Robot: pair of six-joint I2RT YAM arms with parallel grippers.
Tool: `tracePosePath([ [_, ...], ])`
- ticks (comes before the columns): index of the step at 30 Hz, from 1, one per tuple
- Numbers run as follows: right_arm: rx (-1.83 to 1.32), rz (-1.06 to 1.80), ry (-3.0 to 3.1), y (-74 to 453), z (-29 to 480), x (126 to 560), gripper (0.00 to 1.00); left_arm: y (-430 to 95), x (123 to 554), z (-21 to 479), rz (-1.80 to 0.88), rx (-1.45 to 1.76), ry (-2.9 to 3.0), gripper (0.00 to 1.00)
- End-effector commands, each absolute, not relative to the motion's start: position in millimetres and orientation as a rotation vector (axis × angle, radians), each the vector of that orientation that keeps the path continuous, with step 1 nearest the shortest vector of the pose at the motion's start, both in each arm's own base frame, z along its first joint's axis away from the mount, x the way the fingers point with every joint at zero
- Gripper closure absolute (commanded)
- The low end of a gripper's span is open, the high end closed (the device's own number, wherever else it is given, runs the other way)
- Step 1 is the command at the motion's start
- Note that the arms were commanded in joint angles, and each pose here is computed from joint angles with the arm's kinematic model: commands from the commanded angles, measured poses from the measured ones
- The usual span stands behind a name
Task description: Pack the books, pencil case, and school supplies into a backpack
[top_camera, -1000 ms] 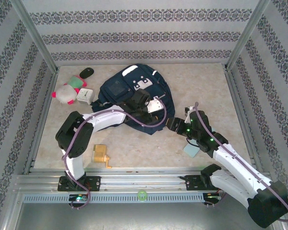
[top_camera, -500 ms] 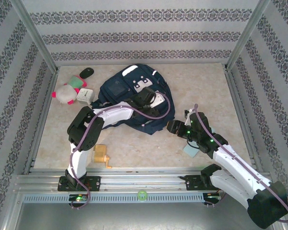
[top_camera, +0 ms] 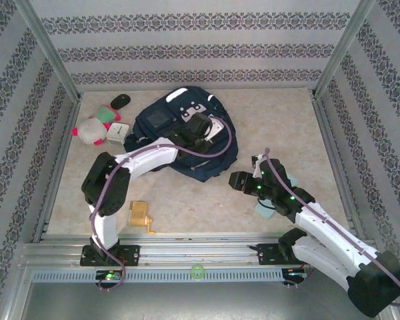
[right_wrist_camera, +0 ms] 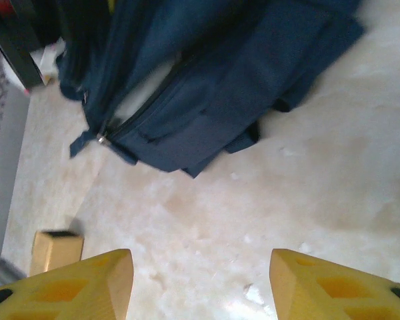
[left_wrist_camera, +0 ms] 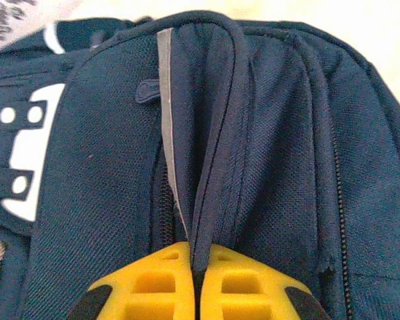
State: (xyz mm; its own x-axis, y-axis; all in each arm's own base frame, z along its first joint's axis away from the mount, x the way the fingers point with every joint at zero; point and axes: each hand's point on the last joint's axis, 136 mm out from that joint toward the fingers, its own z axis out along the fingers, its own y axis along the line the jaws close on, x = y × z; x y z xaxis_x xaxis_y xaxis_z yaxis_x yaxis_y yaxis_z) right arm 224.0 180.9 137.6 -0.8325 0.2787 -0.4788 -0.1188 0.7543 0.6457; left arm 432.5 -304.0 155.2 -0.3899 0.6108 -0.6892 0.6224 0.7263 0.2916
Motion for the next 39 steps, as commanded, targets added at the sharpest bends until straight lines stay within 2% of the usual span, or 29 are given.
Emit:
tracePosePath([
  [1, 0.03, 0.936, 2.312, 202, 161, 226, 0.44, -303, 433, 209, -0.124, 0.802, 2.072, 1.0],
  [7, -0.138, 0.926, 2.213, 246, 175, 227, 0.45, -305, 429, 241, -0.221, 0.72, 2.08, 1.0],
  [13, -0.219, 0.879, 2.233, 270, 162, 243, 0.45, -307, 427, 248, -0.251, 0.723, 2.094, 1.0],
  [24, -0.082, 0.735, 2.299, 282, 125, 274, 0.52, -309, 427, 263, -0.333, 0.683, 2.087, 1.0],
  [28, -0.014, 0.619, 2.301, 274, 109, 288, 0.6, -313, 425, 268, -0.371, 0.682, 2.078, 1.0],
  [33, -0.016, 0.548, 2.296, 271, 106, 295, 0.86, -307, 425, 266, -0.342, 0.689, 2.078, 1.0],
  [36, -0.032, 0.542, 2.292, 266, 110, 290, 0.97, -299, 427, 259, -0.275, 0.715, 2.085, 1.0],
  [39, -0.059, 0.544, 2.297, 259, 117, 283, 1.0, -288, 429, 245, -0.172, 0.764, 2.09, 1.0],
])
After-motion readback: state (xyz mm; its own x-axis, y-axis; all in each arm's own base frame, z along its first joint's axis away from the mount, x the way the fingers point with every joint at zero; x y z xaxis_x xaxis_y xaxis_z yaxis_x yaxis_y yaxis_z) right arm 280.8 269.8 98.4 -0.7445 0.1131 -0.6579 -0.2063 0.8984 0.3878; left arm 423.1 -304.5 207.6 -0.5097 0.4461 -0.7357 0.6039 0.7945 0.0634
